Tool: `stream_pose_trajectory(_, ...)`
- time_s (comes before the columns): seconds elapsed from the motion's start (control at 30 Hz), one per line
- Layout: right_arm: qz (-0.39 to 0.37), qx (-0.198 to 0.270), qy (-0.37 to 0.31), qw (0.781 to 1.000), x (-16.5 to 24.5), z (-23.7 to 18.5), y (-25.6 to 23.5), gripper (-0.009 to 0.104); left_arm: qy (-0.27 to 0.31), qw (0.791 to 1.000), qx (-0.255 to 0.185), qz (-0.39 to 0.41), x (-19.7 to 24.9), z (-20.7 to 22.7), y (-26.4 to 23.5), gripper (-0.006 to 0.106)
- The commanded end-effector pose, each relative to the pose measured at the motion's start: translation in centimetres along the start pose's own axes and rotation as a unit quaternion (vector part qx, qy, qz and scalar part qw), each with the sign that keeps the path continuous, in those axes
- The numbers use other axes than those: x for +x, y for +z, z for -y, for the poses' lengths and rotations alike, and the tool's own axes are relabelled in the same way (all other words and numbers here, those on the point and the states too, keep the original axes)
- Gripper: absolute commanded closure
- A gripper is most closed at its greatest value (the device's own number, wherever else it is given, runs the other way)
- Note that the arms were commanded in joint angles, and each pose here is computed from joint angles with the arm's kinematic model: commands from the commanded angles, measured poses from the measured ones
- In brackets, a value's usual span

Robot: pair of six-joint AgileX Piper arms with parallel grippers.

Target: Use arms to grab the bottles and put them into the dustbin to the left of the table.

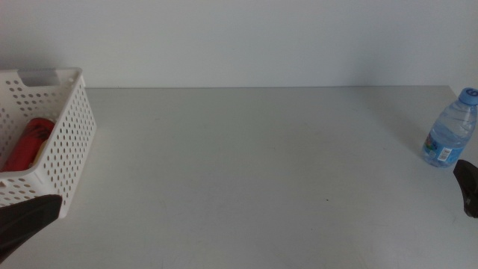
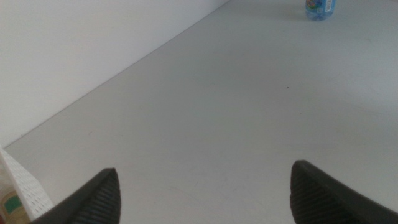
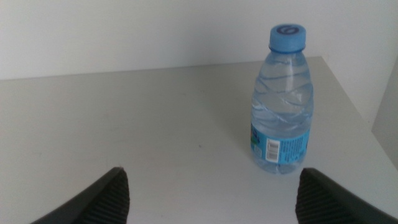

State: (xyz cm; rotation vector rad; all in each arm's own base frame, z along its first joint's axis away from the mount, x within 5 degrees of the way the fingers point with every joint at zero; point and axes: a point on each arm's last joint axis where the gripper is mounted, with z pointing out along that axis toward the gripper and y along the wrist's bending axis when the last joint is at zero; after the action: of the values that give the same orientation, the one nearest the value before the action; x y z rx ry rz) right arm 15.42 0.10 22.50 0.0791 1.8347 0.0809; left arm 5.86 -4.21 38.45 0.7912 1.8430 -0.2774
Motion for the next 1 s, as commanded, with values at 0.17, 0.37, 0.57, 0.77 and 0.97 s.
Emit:
stream_pose_trajectory(0.17, 0.104, -0.018, 0.001, 0.994, -1.8, -0.2, 2.0, 0.01, -0.005, 0.999, -0.009, 0.039, -1.1, -0.2, -0.3, 0.007)
stream_pose_trajectory(0.37, 0.15, -0.028, 0.005, 0.988, -1.8, -0.3, 3.6, 0.01, -0.005, 0.999, -0.009, 0.039, -1.1, -0.2, -0.3, 0.007)
stream_pose_trajectory(0.57, 0.163, -0.034, 0.01, 0.986, -0.4, -0.2, 5.8, 0.01, -0.005, 0.999, -0.009, 0.039, -1.1, -0.2, -0.3, 0.007)
stream_pose_trajectory(0.77, 0.152, 0.042, -0.011, 0.987, 1.2, 1.3, 8.0, 0.01, -0.005, 0.999, -0.009, 0.039, -1.1, -0.2, -0.3, 0.007)
stream_pose_trajectory(0.97, 0.144, 0.109, -0.035, 0.983, 1.2, 2.5, 10.6, 0.01, -0.005, 0.999, -0.009, 0.039, -1.1, -0.2, -0.3, 0.007)
